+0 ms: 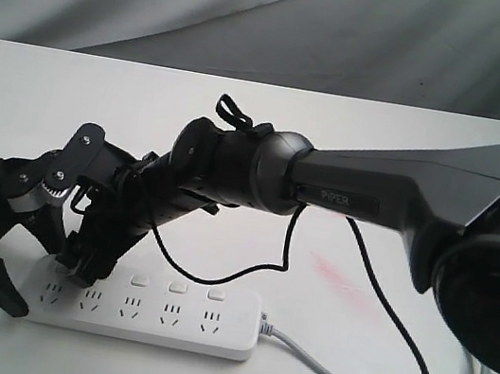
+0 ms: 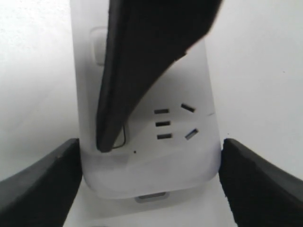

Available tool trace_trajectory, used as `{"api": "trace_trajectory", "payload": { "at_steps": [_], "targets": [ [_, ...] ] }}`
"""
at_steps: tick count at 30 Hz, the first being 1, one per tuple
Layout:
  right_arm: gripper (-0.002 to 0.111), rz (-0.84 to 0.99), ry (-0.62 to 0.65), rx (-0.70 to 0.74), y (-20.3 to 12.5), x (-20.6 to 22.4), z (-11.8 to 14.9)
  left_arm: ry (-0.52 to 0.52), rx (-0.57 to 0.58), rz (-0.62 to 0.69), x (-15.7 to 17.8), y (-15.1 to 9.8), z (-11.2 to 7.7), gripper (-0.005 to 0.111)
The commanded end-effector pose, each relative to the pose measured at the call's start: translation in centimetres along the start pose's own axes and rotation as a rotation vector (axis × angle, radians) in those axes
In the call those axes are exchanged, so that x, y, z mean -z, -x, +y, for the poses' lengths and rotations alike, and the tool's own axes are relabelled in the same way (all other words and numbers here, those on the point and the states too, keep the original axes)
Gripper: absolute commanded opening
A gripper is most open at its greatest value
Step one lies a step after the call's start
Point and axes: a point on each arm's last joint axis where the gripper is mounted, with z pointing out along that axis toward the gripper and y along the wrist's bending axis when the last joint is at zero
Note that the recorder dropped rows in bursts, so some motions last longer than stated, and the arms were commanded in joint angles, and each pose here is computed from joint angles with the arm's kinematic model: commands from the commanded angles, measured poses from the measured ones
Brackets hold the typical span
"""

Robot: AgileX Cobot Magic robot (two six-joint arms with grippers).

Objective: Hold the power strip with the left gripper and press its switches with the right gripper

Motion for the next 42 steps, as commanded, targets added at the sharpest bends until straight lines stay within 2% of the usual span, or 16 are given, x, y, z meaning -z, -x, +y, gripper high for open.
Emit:
{"api": "trace_trajectory", "payload": {
  "at_steps": [1,5,11,18,21,33,42],
  "targets": [
    [0.075,-0.008,-0.017,-0.013,-0.2,1.3,-1.0,-0.01,-0.007,0.0,-0.1,0.0,-0.1,0.042],
    [0.075,-0.079,-0.018,-0.006,1.1,4.5,-2.4,-0.01,-0.007,0.0,-0.1,0.0,-0.1,0.042],
    [0.075,-0.127,0.098,0.005,1.1,7.5,-3.3,-0.01,-0.007,0.0,-0.1,0.0,-0.1,0.042],
    [0.075,-0.091,0.128,0.023,-1.0,6.3,-2.2,-0.01,-0.007,0.0,-0.1,0.0,-0.1,0.042],
    [0.075,-0.085,0.099,0.004,-1.7,5.9,-2.2,-0.01,-0.007,0.0,-0.1,0.0,-0.1,0.042],
    [0.075,-0.069,0.109,-0.012,-2.8,4.0,-1.8,-0.01,-0.007,0.0,-0.1,0.0,-0.1,0.042],
    [0.075,-0.072,0.096,0.004,-2.3,3.5,-1.1,-0.01,-0.007,0.0,-0.1,0.0,-0.1,0.042]
  ]
}}
